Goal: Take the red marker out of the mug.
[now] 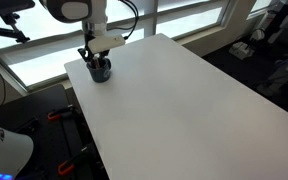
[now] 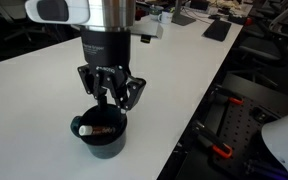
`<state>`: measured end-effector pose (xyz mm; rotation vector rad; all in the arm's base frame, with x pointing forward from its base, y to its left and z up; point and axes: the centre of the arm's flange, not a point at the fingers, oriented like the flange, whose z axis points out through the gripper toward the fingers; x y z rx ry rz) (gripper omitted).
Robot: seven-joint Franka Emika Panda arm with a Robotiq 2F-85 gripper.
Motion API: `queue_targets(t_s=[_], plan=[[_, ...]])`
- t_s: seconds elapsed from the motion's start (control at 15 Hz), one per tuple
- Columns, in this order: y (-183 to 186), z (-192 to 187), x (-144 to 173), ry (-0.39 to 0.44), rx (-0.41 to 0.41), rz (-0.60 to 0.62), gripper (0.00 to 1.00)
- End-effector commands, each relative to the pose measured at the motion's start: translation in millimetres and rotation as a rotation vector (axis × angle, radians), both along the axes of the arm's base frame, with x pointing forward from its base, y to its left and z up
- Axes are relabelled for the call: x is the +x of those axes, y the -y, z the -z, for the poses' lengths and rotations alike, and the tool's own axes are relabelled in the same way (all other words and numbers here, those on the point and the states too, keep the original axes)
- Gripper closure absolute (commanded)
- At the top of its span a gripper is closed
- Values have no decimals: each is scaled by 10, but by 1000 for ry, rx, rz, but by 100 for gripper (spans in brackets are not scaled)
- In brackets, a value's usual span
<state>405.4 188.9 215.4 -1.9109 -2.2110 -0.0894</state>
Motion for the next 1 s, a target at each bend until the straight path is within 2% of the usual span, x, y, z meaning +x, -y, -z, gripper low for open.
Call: queue_targets(t_s=[0.0,0.13,0.4,0.67,0.93], plan=[[41,-20,-60,58,25,-6,16],[34,-12,-38,66,35,-8,0],[4,10,2,56,46,-9,0],[-42,59,64,39,44,0,9],[-93,140,157,31,45,11,9]])
